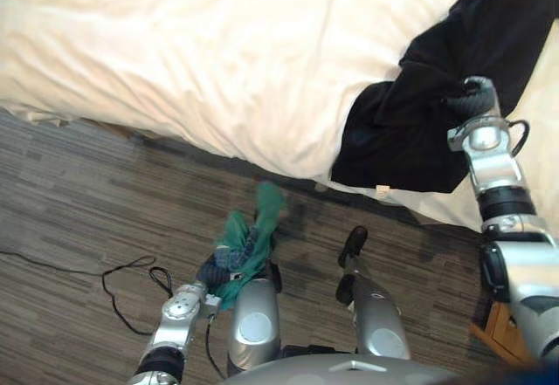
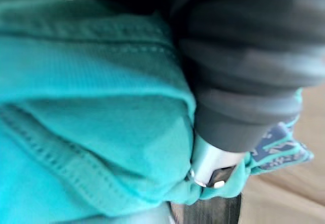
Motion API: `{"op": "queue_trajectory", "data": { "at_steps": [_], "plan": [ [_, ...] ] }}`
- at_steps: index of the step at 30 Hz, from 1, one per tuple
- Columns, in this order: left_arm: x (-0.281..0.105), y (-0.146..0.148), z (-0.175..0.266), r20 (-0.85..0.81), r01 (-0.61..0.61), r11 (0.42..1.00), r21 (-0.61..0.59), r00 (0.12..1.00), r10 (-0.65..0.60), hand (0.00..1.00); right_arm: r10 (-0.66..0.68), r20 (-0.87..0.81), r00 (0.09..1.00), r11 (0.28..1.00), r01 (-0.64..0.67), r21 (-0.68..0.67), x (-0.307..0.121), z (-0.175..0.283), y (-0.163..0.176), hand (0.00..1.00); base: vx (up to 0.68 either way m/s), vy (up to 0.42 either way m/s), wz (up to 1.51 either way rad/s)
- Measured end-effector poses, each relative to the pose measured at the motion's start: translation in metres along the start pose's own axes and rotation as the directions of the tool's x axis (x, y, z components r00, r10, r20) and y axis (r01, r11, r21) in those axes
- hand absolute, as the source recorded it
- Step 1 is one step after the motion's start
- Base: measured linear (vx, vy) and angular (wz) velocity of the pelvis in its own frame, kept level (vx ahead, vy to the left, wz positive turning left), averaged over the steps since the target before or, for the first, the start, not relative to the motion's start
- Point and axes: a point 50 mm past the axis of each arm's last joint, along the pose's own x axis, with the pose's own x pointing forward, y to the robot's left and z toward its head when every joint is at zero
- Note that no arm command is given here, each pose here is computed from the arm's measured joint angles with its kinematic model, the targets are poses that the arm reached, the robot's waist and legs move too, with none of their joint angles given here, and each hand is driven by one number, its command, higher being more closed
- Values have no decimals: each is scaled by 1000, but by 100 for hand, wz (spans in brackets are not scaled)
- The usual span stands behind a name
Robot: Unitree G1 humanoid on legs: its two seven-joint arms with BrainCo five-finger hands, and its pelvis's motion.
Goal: Tidy the bed and pick cloth on bed and put in laundry
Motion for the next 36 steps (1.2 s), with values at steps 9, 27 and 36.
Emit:
{"op": "queue_trajectory", "data": {
  "at_steps": [9, 27, 36],
  "plan": [
    [3, -45, -30, -206, 45, 998, 43, 978, -35, 100, 206, -270, 941, 944, -119, 308, -90, -116, 80, 100, 116, -9, -25],
    [-24, -73, -91, -489, -233, 876, -422, 872, -3, 100, 288, -952, 106, 953, 63, 296, -375, -299, 45, 100, 12, -16, -32],
    [-25, -75, -87, -453, -255, 852, -457, 891, 24, 100, 360, -917, 172, 887, -369, 279, -395, -295, 52, 100, -26, -19, 111]
  ]
}}
